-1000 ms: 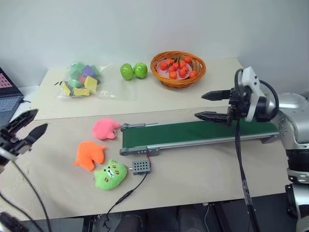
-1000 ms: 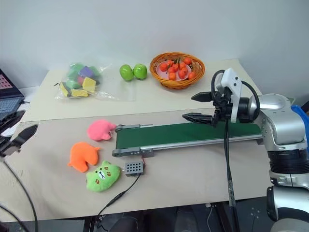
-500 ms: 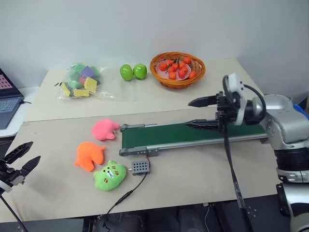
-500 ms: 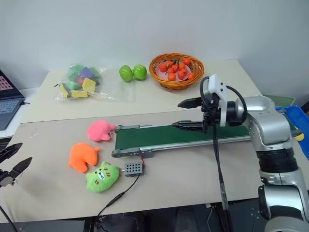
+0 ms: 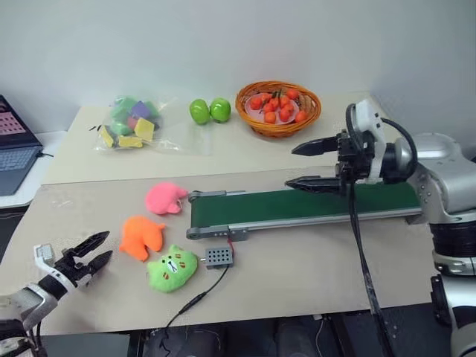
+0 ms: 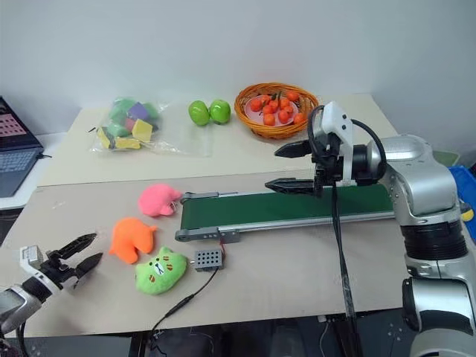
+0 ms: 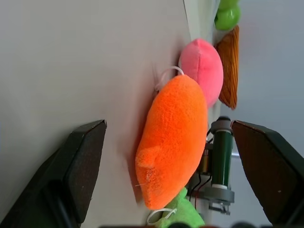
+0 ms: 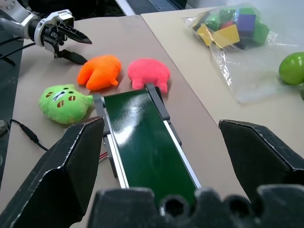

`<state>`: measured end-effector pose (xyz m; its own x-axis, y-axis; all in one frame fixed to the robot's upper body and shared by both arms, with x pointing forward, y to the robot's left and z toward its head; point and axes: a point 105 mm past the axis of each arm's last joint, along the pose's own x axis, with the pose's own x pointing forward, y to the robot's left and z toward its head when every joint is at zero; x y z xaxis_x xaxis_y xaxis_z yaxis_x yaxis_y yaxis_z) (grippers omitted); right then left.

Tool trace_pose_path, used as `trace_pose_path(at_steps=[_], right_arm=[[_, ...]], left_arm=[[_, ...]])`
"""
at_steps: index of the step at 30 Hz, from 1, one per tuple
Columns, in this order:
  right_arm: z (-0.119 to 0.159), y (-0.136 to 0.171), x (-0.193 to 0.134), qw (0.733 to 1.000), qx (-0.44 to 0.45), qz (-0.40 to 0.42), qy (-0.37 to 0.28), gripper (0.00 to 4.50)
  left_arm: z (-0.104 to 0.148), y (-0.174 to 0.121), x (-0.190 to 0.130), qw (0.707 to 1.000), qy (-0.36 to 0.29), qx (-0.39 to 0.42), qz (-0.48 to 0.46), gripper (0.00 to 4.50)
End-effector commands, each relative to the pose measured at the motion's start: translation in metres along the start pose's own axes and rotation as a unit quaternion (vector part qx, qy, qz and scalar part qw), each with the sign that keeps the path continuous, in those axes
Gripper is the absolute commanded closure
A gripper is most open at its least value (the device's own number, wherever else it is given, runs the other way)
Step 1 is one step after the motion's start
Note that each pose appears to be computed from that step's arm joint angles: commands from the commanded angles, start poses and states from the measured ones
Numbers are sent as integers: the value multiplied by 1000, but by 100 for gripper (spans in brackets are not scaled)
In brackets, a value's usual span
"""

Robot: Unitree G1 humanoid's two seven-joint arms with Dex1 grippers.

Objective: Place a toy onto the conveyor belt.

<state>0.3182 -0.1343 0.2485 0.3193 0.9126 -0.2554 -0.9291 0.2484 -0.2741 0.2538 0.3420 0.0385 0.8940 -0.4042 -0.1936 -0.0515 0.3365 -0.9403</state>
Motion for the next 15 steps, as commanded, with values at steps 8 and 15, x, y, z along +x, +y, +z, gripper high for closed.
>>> trace_pose_path(at_steps=[8,15], right_arm=[[11,6,-15,1000,-14,-28,-5,0],[10,7,-17,999,-10,-38,-4,0]], left_arm=[[-34,9,26,995,94,25,9,1],[-54,-5,42,987,153,27,-36,1]])
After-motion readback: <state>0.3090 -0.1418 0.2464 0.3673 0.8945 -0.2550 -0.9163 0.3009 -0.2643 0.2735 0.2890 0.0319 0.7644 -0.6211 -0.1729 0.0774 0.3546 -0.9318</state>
